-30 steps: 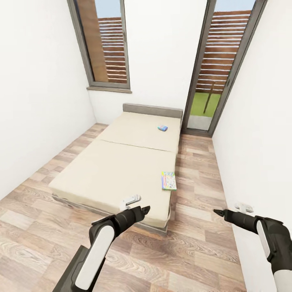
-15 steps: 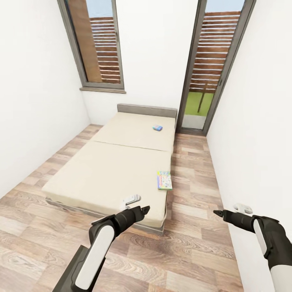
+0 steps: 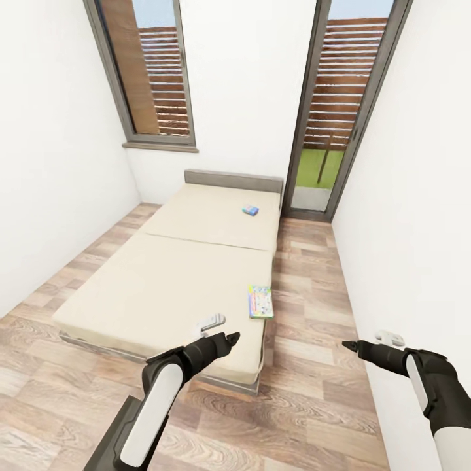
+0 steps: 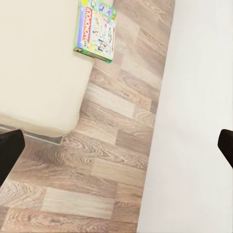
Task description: Put all the toys in the child's room - the three board games (two on the bed and one on the table), the two jigsaw puzzles on the table, and the tennis ball on the table - inside the toy box on the table in the child's room.
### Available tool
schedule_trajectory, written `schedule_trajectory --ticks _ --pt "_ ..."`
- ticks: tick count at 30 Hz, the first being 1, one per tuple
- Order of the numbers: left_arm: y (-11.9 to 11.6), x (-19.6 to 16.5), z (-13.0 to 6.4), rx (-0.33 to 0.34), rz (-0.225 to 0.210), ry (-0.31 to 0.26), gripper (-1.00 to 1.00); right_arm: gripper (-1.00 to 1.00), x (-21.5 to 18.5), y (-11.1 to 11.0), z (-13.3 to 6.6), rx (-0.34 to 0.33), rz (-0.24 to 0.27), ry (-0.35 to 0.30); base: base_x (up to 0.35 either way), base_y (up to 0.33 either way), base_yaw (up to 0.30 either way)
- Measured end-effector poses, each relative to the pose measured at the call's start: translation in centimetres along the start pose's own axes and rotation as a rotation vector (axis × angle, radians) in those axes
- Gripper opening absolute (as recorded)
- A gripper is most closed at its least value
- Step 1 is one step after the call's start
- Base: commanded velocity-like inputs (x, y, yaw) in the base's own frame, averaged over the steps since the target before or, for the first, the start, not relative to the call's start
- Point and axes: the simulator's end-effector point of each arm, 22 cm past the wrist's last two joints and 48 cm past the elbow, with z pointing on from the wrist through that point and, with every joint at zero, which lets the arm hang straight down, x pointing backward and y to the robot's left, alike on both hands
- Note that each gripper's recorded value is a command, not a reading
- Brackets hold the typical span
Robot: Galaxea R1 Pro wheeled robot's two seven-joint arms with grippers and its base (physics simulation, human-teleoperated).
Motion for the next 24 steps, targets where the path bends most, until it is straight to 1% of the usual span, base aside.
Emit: schedule_trajectory --ticks 8,15,24 --pt "0.5 0.0 0.0 -0.008 -0.008 -0.001 1.00 1.00 0.4 0.3 0.2 -0.003 -0.008 0.008 0.308 -0.045 -0.002" --pt "0.7 0.0 -0.1 -0.012 -0.009 -0.001 1.00 1.00 0.9 0.9 0.5 -0.009 -0.033 0.024 0.326 0.011 -0.001" --pt "0.8 0.1 0.0 -0.014 -0.008 -0.001 1.00 1.00 1.2 1.4 0.6 -0.024 -0.044 0.033 0.333 0.007 0.000"
